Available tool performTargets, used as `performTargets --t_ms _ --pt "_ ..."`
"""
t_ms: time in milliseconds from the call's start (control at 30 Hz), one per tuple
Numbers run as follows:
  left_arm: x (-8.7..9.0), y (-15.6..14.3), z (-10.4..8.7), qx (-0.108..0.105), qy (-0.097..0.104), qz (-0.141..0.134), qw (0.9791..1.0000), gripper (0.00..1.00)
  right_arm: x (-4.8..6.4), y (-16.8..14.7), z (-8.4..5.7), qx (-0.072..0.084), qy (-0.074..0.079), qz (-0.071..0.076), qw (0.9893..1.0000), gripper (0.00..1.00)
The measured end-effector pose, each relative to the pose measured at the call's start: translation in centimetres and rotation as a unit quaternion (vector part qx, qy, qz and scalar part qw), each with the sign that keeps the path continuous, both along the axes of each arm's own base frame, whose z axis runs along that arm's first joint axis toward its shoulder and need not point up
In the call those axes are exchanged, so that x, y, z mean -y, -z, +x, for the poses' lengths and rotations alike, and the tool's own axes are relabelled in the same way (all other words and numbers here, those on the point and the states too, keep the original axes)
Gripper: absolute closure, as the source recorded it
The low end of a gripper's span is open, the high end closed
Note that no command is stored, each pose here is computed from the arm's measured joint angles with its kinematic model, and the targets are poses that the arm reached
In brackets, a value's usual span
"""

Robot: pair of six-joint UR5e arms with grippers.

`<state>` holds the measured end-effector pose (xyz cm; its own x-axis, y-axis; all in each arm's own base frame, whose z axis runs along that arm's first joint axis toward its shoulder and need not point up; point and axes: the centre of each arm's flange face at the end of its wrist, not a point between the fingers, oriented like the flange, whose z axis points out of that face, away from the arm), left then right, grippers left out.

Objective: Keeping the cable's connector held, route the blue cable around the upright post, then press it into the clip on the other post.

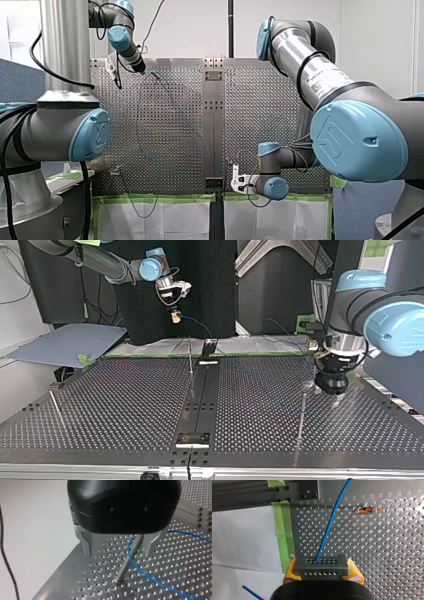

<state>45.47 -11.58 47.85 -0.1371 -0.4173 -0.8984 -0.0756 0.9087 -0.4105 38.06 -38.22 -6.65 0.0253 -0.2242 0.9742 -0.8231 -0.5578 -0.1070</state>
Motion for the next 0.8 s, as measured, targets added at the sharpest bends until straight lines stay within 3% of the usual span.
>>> performTargets --t_ms 233,533,800 --pt "0.8 0.8 0.1 -0.013 0.007 0.000 0.9999 0.00 0.0 0.0 0.0 0.000 0.000 0.000 1.0000 1.00" --pt "0.8 1.8 0.7 -0.024 -0.002 -0.001 0.9997 0.00 0.0 0.0 0.0 -0.001 0.000 0.000 1.0000 1.00" --pt "1.0 3.5 2.9 -0.015 0.013 -0.032 0.9993 0.00 0.0 0.0 0.0 -0.001 0.000 0.000 1.0000 1.00"
